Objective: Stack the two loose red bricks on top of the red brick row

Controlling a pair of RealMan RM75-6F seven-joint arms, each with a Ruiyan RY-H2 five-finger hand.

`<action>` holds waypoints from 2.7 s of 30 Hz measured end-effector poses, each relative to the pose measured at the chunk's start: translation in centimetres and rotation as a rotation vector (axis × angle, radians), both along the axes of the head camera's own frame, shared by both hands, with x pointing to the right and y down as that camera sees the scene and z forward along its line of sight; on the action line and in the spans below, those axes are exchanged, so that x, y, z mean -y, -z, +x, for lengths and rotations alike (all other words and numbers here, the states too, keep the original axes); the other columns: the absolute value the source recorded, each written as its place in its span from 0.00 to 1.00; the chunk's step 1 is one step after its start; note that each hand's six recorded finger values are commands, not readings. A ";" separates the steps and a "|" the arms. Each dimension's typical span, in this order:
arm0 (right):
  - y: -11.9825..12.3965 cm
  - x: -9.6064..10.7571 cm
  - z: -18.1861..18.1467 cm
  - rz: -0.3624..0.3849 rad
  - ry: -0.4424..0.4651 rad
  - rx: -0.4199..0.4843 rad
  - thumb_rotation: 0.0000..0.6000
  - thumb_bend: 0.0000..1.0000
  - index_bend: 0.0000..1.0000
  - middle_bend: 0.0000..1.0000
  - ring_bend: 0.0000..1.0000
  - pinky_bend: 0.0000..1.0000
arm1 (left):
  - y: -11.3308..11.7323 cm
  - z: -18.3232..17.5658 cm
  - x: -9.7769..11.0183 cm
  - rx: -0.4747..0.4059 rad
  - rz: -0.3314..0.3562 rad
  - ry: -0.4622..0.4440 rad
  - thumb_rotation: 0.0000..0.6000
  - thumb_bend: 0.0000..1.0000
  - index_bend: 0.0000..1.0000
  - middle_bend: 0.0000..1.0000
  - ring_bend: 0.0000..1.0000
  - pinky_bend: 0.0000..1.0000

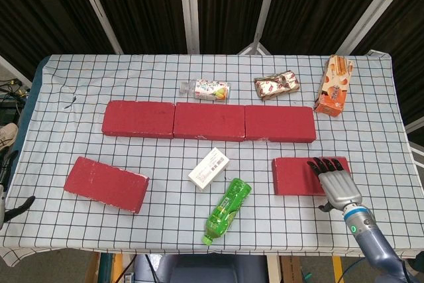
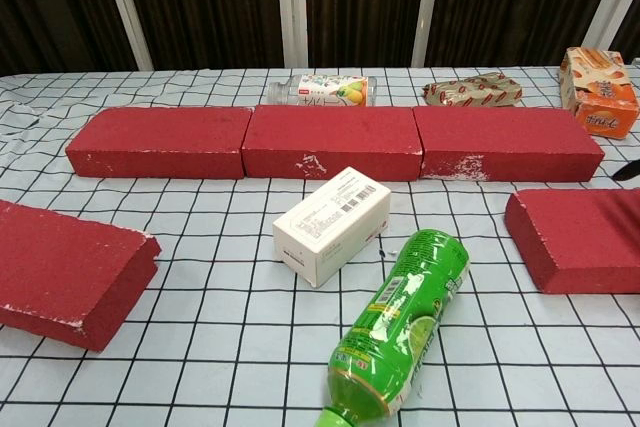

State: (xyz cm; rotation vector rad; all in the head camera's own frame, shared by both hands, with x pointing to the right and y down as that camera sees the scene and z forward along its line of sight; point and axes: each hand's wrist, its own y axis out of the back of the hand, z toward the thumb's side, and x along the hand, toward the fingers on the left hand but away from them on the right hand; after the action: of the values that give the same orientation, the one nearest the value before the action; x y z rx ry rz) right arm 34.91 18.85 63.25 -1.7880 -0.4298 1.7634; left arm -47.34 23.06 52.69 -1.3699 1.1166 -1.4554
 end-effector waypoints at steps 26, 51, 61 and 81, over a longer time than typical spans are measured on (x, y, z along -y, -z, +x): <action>-3.8 2.9 -3.2 -0.100 -0.038 -0.071 1.00 0.12 0.00 0.00 0.00 0.00 | 0.1 -0.7 0.1 0.022 0.008 0.040 1.00 0.13 0.09 0.01 0.00 0.10; -4.8 3.8 -1.1 -0.121 -0.004 -0.138 1.00 0.12 0.00 0.11 0.04 0.00 | -0.4 -0.1 -0.1 0.033 -0.001 0.043 1.00 0.13 0.09 0.00 0.00 0.10; -4.5 4.0 -1.9 -0.115 0.014 -0.113 1.00 0.12 0.13 0.18 0.10 0.00 | -0.4 -0.2 -0.1 0.030 -0.005 0.049 1.00 0.13 0.08 0.00 0.00 0.10; -1.3 8.5 -4.7 -0.012 0.061 -0.094 1.00 0.17 0.32 0.24 0.14 0.00 | -0.5 -0.7 0.1 0.029 -0.015 0.063 1.00 0.13 0.09 0.00 0.00 0.10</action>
State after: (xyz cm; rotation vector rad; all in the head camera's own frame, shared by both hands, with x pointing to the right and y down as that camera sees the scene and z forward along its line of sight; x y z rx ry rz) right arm 30.22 10.36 64.55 -1.7003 -0.3231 1.8023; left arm -48.00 22.92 53.23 -1.3309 1.1418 -1.5264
